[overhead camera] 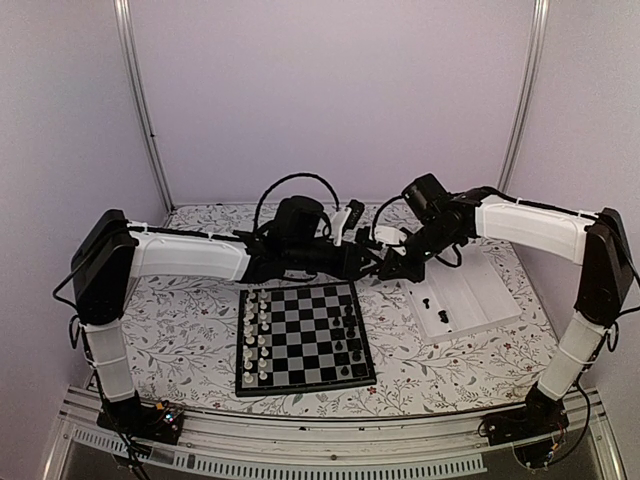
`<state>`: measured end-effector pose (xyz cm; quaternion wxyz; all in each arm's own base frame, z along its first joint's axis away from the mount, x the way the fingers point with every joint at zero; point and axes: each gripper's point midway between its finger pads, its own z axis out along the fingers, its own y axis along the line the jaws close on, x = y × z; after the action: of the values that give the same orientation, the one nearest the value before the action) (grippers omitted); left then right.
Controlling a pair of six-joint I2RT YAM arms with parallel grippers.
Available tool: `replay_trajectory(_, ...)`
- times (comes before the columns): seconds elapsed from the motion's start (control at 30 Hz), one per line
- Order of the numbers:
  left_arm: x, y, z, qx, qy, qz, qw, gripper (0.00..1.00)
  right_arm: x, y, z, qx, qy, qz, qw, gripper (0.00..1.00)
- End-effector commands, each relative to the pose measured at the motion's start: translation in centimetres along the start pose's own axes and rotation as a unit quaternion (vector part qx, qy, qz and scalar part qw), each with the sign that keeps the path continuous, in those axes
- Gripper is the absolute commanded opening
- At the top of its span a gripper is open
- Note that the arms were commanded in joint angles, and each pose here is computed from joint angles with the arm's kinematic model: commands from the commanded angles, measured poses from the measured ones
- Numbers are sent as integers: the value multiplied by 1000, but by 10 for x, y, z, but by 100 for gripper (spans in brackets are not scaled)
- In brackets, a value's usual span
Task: Set up the chess pieces on the board
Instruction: Place the chess piece on the chessboard.
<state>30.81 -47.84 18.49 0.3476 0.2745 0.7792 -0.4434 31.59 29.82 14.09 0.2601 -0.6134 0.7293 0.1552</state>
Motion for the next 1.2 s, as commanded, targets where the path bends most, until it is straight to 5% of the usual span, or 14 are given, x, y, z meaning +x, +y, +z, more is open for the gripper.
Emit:
replay_trajectory(0.0, -7, -3, 1, 21, -8, -17, 1000, 44, -14, 7, -20, 5, -21, -2, 1000, 6)
replay_trajectory(0.67, 6, 12, -3, 38, -7, -87, 995, 44, -25, 24, -35, -4, -39, -20, 999, 7)
replay_trajectory(1.17, 9, 4, 2, 84, 0, -100, 991, 22, -26, 30, -35, -3, -39, -30, 999, 7)
